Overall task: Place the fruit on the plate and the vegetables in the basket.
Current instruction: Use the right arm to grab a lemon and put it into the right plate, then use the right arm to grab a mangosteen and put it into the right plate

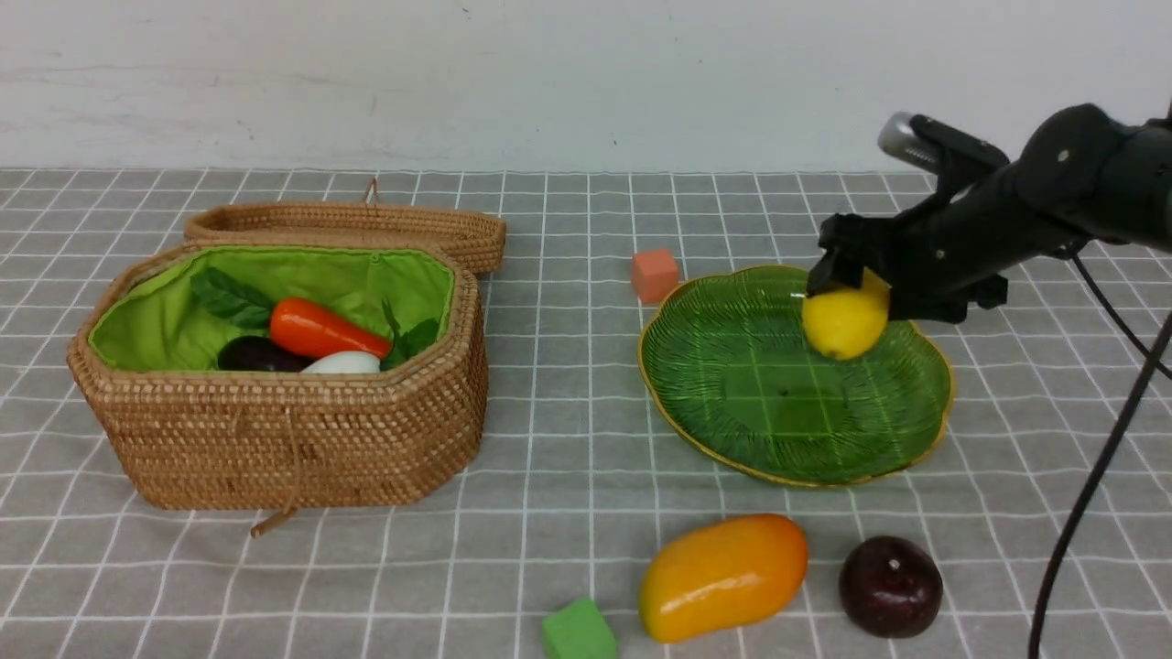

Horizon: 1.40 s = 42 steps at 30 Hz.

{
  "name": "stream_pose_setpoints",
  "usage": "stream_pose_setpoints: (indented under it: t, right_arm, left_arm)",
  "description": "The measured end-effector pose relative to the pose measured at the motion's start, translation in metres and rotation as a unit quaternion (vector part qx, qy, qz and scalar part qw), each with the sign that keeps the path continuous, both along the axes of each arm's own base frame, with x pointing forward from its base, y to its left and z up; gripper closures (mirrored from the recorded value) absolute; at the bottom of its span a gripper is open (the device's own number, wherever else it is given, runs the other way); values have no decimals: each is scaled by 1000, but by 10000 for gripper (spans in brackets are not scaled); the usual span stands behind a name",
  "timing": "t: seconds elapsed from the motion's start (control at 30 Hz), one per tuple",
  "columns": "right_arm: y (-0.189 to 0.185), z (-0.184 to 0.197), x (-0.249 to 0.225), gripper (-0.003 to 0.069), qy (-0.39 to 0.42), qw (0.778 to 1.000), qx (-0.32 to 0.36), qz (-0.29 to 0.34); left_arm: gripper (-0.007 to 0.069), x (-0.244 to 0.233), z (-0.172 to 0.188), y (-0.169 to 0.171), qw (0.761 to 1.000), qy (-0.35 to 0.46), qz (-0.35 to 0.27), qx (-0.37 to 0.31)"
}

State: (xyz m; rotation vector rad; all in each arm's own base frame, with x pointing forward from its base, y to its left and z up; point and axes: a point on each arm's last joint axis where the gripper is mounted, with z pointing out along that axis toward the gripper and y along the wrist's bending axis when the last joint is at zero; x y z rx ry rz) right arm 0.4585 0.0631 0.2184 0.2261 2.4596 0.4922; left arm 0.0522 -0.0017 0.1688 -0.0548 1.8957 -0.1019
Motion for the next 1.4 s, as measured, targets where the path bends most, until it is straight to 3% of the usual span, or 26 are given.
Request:
stream_pose_setpoints:
  t: [0.07, 0.13, 0.47, 0.63, 0.73, 0.87, 1.03, 1.23, 1.4]
  right_arm:
    - [-1, -3, 0, 5, 5, 1000, -11, 6]
    - [-1, -4, 0, -20, 8, 1000, -17, 10]
    - [-4, 18, -17, -10, 35, 996, -60, 51]
    - [-11, 82, -71, -3, 75, 991, -90, 59]
    - [-6, 90, -105, 11, 89, 990, -95, 61]
    - [9, 69, -138, 26, 115, 986, -97, 78]
    - [46, 23, -174, 34, 159, 969, -126, 144]
    - [60, -2, -172, 41, 170, 959, -171, 151]
    - [61, -27, -164, 101, 202, 948, -198, 148]
  left_arm:
    - [515, 0, 0, 0, 1000, 0, 0, 0]
    - [513, 0, 0, 0, 1000, 0, 0, 0]
    - [512, 0, 0, 0, 1000, 0, 0, 0]
    - [511, 0, 0, 0, 1000, 0, 0, 0]
    - [505, 0, 0, 0, 1000, 0, 0, 0]
    - [501, 0, 0, 0, 1000, 0, 0, 0]
    - [501, 0, 0, 0, 1000, 0, 0, 0]
    - [501, 0, 0, 0, 1000, 0, 0, 0]
    - [495, 0, 0, 0, 1000, 0, 0, 0]
